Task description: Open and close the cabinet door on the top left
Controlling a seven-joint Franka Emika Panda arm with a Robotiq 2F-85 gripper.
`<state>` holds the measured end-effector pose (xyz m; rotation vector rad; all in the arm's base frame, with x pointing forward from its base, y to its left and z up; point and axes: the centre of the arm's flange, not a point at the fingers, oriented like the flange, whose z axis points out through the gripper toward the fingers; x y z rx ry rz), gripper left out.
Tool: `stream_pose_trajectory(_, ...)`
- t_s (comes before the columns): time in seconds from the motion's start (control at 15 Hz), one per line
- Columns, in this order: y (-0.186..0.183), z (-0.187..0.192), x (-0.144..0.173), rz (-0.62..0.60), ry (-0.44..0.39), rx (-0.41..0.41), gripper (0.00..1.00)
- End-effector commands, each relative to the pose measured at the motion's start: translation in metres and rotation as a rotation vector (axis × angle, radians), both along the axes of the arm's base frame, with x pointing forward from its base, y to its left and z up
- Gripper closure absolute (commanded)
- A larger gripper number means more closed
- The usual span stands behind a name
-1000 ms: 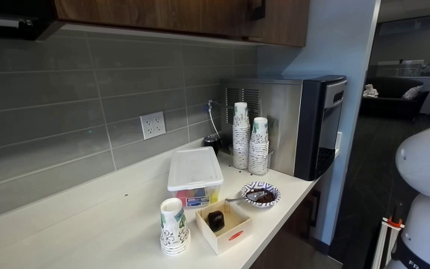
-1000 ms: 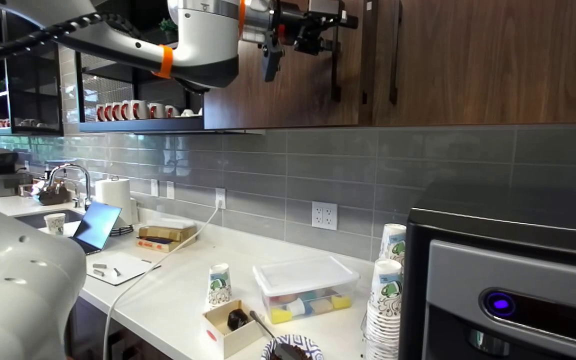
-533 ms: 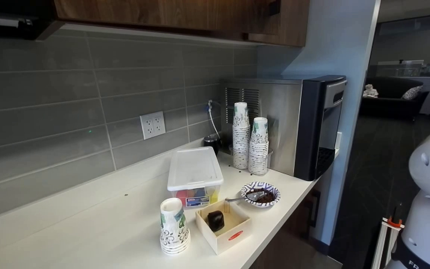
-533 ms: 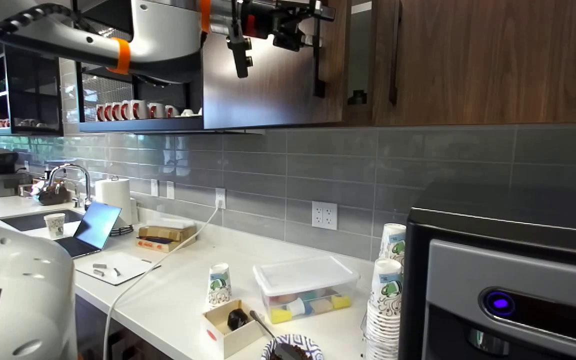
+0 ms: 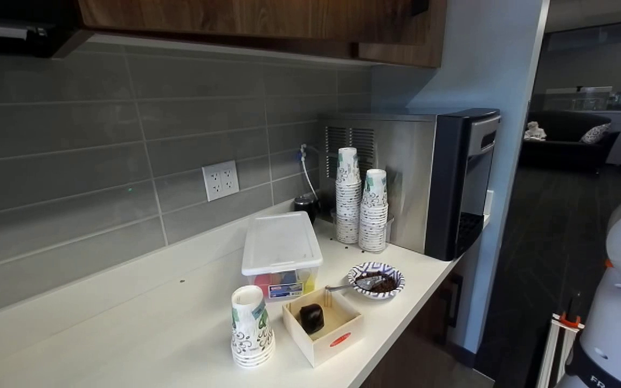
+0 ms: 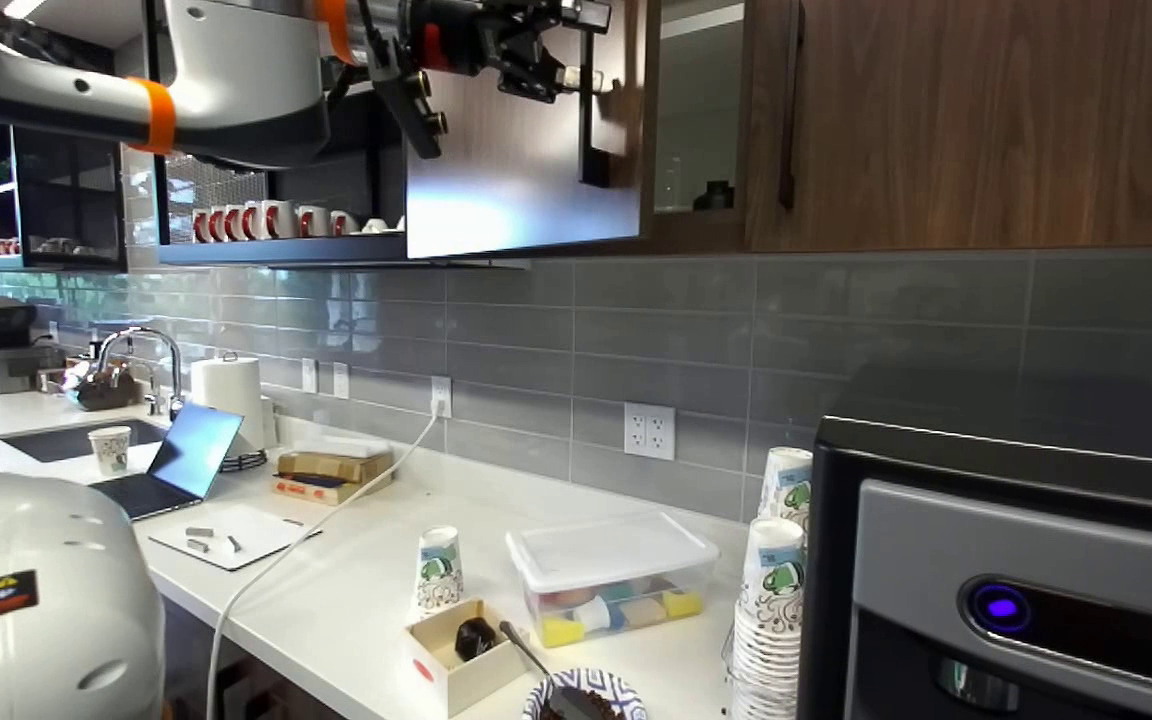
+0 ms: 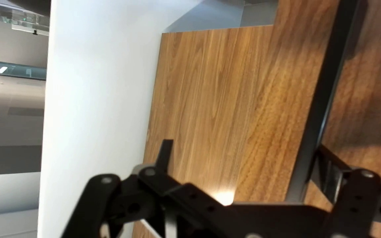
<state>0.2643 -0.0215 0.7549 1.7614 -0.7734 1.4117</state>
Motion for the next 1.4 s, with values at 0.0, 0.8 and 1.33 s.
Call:
stream_pose_trajectory(0.0, 0.007, -0.012, -0.029, -0.053, 0.021, 0.001, 0.0)
stream_pose_trajectory(0.8, 0.05, -0.029, -0.062, -0.123, 0.064, -0.026, 0.0)
stream_pose_trajectory(1.33, 0.064, -0.031, -0.071, -0.145, 0.076, -0.048, 0.0)
